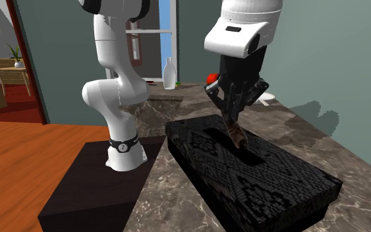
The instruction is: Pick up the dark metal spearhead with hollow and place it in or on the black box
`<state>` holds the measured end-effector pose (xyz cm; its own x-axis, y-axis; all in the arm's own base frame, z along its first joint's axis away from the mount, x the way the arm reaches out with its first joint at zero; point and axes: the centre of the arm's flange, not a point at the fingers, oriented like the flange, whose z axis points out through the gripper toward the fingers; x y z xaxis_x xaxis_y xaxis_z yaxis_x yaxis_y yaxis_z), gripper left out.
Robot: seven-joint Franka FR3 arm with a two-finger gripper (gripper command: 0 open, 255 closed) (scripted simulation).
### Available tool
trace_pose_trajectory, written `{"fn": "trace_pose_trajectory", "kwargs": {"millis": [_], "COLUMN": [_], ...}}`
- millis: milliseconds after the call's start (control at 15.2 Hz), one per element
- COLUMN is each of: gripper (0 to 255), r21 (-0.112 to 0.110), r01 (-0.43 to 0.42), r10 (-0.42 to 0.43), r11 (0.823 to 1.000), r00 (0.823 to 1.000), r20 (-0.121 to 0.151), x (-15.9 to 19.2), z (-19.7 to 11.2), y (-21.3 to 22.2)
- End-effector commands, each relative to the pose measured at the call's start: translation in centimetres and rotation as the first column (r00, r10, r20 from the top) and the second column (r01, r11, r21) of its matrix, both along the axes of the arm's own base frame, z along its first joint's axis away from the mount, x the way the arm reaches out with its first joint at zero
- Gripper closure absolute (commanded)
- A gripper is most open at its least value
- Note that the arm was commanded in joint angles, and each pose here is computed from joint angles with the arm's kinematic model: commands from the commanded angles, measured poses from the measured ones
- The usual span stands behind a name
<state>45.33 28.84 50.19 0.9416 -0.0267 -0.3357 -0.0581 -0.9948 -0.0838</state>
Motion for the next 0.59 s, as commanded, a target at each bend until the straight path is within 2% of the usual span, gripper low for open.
{"fn": "trace_pose_trajectory", "kwargs": {"millis": [0, 528], "gripper": [255, 255], "r21": [0.0, 0.0], "r01": [0.0, 0.0], "r10": [0.0, 0.0], "r11": [1.0, 1.0], "r00": [1.0, 1.0], "r20": [0.0, 0.0], "x": [0.1, 0.1], "z": [-1.0, -4.7], "y": [0.0, 0.0]}}
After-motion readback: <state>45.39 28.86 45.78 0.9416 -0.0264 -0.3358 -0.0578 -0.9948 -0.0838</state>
